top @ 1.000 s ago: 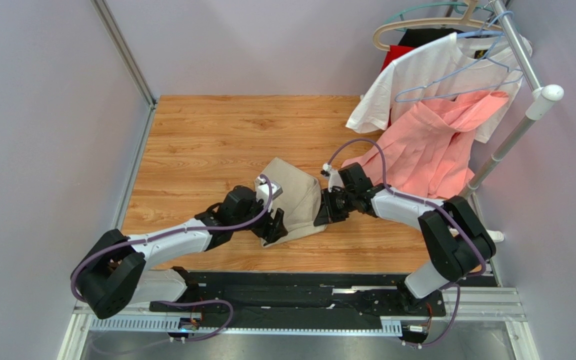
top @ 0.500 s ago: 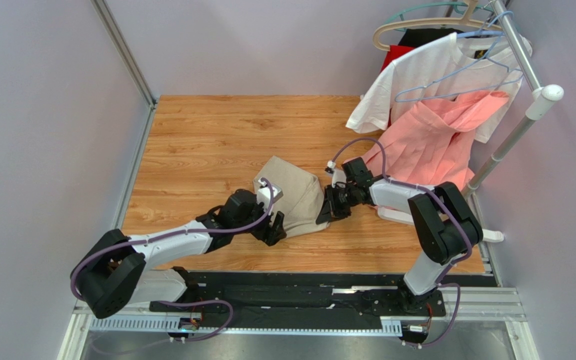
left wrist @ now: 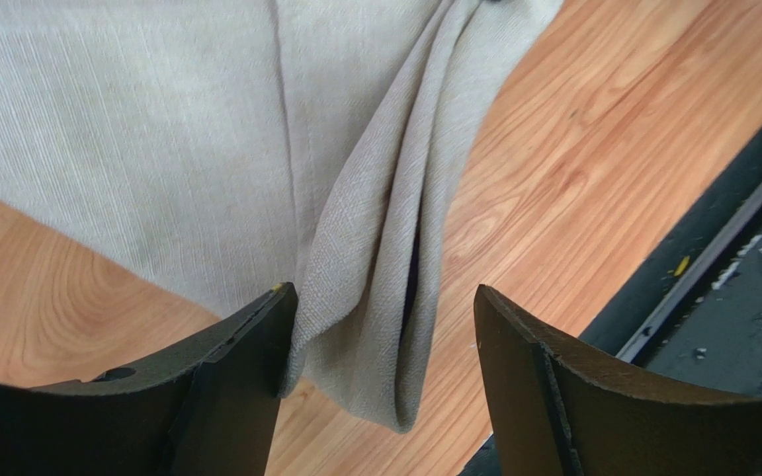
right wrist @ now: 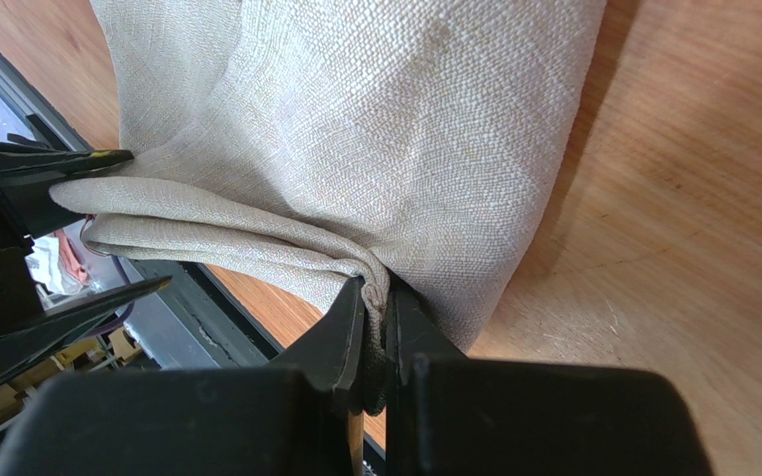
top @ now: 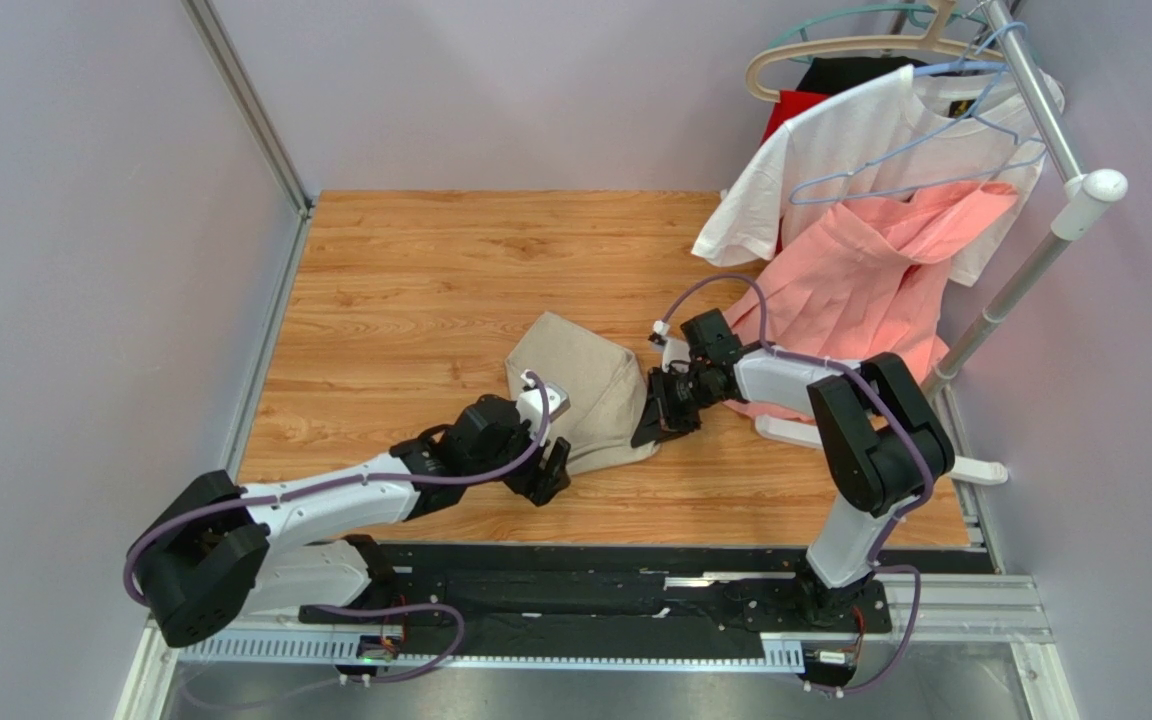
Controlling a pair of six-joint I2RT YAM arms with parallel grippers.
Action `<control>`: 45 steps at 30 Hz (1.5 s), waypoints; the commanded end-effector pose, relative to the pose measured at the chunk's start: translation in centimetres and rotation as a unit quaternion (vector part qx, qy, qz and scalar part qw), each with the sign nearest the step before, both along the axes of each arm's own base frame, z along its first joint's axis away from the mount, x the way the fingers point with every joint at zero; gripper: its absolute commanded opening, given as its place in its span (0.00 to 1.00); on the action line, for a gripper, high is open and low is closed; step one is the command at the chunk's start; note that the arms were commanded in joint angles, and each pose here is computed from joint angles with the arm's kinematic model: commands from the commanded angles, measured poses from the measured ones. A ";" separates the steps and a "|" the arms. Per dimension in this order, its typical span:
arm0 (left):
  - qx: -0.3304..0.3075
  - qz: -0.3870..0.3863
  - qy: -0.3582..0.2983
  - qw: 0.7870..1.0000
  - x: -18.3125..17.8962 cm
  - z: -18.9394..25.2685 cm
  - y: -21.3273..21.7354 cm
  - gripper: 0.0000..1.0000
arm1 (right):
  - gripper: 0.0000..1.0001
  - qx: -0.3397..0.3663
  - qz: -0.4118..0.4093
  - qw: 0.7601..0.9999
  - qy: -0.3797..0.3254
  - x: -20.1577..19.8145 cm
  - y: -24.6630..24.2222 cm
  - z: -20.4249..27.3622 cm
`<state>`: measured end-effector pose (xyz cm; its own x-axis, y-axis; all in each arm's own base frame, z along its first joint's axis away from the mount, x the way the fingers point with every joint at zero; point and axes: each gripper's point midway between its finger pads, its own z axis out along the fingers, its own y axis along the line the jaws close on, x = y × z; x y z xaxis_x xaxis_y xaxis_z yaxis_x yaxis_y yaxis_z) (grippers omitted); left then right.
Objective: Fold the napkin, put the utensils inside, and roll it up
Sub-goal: Roll the napkin with the utensil
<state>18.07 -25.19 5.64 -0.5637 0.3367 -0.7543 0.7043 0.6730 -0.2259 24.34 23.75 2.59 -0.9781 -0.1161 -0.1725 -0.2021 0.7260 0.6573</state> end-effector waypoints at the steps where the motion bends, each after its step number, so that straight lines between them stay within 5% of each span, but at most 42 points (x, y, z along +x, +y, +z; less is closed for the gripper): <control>1: 0.038 0.028 -0.001 0.999 0.5 -0.3 0.5 0.74 | 0.00 -0.018 -0.006 1.000 -0.008 1.1 -0.4 -0.7; 11: 0.054 0.056 -0.011 0.997 0.0 -0.5 1.0 0.55 | 0.00 -0.022 -0.008 1.000 0.003 1.2 -0.4 -1.3; 19: 0.022 0.067 -0.040 0.997 -0.2 1.1 1.3 0.64 | 0.00 -0.029 -0.008 1.000 0.005 1.1 -0.7 -1.6; 29: 0.019 0.052 -0.035 0.998 -0.6 0.8 0.9 0.55 | 0.00 -0.026 -0.008 1.000 0.004 1.3 -0.7 -1.3; 40: 0.007 0.073 -0.014 0.997 -1.1 0.0 1.2 0.00 | 0.00 -0.035 -0.012 0.999 0.002 1.2 -1.1 -1.3; 45: -0.012 0.094 0.030 0.995 -1.8 -0.9 0.8 0.00 | 0.00 -0.044 -0.014 0.999 -0.004 1.3 -1.2 -1.1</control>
<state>16.97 -23.75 5.19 -0.5967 0.2666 -0.7569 0.5965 0.7783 -0.1961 24.69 23.90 2.50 -0.9833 -0.1140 -0.1419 -0.1802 0.7195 0.6707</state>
